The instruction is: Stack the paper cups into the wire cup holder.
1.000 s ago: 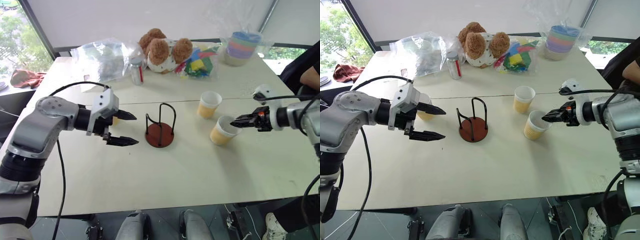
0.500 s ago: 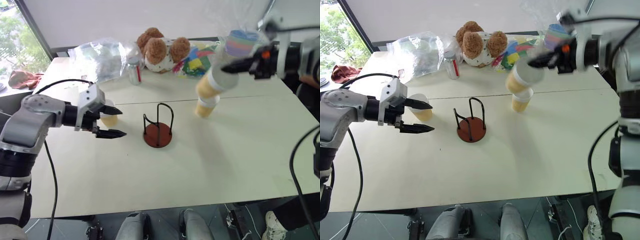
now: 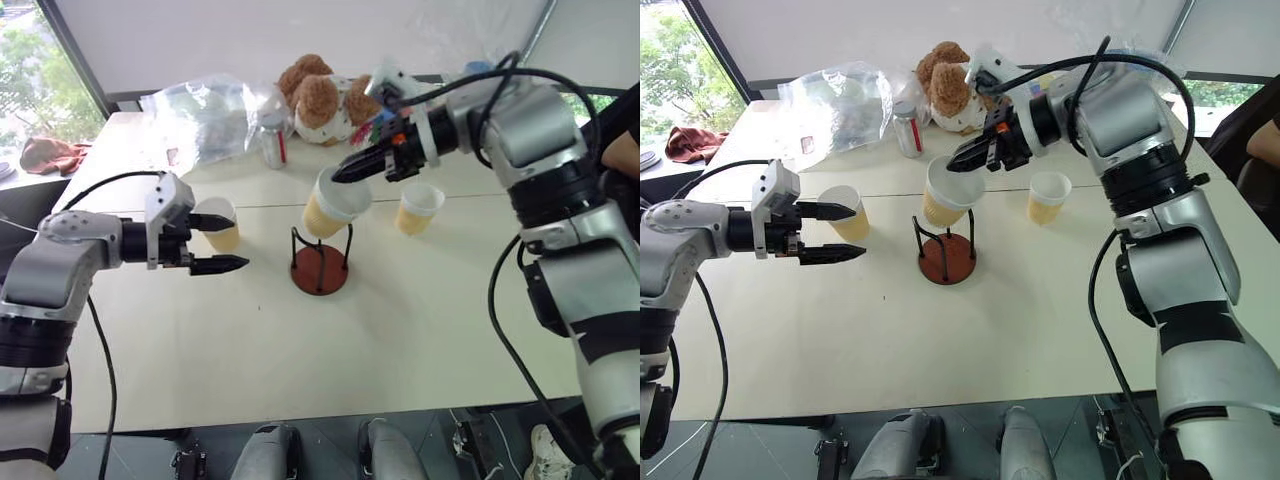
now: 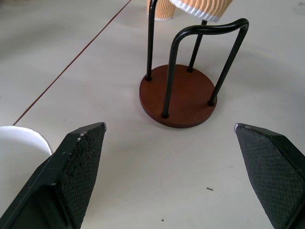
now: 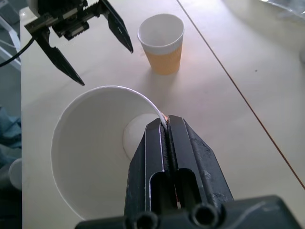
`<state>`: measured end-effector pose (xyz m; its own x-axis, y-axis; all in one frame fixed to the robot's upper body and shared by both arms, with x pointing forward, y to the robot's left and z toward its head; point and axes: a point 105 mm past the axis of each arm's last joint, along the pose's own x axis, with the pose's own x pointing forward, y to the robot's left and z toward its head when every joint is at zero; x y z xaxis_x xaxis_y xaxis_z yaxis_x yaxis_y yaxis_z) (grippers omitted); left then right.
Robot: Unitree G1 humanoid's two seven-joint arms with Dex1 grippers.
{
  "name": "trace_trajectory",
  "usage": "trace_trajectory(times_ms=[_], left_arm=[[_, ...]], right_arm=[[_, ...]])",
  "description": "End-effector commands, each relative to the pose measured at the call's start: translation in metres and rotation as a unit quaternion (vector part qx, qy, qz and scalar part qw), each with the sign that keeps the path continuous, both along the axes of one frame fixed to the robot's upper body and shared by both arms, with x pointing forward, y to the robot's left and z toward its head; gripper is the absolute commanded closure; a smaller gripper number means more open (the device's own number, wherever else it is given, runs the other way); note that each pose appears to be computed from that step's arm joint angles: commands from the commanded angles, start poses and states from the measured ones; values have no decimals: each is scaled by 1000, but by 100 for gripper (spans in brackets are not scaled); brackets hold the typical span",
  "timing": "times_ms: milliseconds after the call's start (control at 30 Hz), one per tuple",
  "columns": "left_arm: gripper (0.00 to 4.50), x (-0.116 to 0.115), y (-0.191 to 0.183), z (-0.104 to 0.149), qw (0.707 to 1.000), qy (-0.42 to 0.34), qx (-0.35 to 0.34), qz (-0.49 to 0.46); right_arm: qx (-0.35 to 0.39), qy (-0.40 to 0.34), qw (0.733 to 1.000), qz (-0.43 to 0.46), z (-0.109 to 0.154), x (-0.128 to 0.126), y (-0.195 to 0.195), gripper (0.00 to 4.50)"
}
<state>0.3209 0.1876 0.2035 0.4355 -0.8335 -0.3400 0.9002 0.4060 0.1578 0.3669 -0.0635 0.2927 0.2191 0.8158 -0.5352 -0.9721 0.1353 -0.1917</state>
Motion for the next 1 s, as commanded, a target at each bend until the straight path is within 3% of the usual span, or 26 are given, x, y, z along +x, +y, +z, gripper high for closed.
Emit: trace_trajectory(times_ms=[33, 133, 167, 233, 333, 533, 633, 800, 933, 1000], left_arm=[[0, -4, 2, 15, 999, -33, -9, 0], [0, -5, 1, 14, 999, -33, -11, 1], [0, -5, 1, 13, 999, -33, -11, 1], [0, -4, 0, 12, 999, -33, -13, 1], [0, -3, -3, 11, 999, -34, -14, 0], [0, -1, -8, 12, 999, -36, -16, -7], [0, -1, -11, 19, 999, -42, -23, -15], [0, -5, -17, 34, 998, -50, -24, -38], [0, -2, -27, 50, 995, -70, -50, -49], [0, 1, -27, 54, 994, -72, -61, -48]], right_arm=[[-15, -22, 999, 23, 8, -2, 4, 449], [-27, -24, 999, 26, 4, 0, 5, 449], [-30, -26, 999, 26, 4, 1, 6, 424], [-31, -27, 999, 26, 4, 2, 8, 365], [-17, -35, 999, 10, 11, 7, 11, 219], [28, -55, 998, -29, 36, 14, -1, 219], [42, -78, 993, -77, 47, 20, -33, 219], [-39, -117, 979, -159, 5, 28, -108, 219], [-81, -126, 976, -157, -36, 24, -132, 219], [-90, -135, 974, -156, -43, 25, -135, 219]])
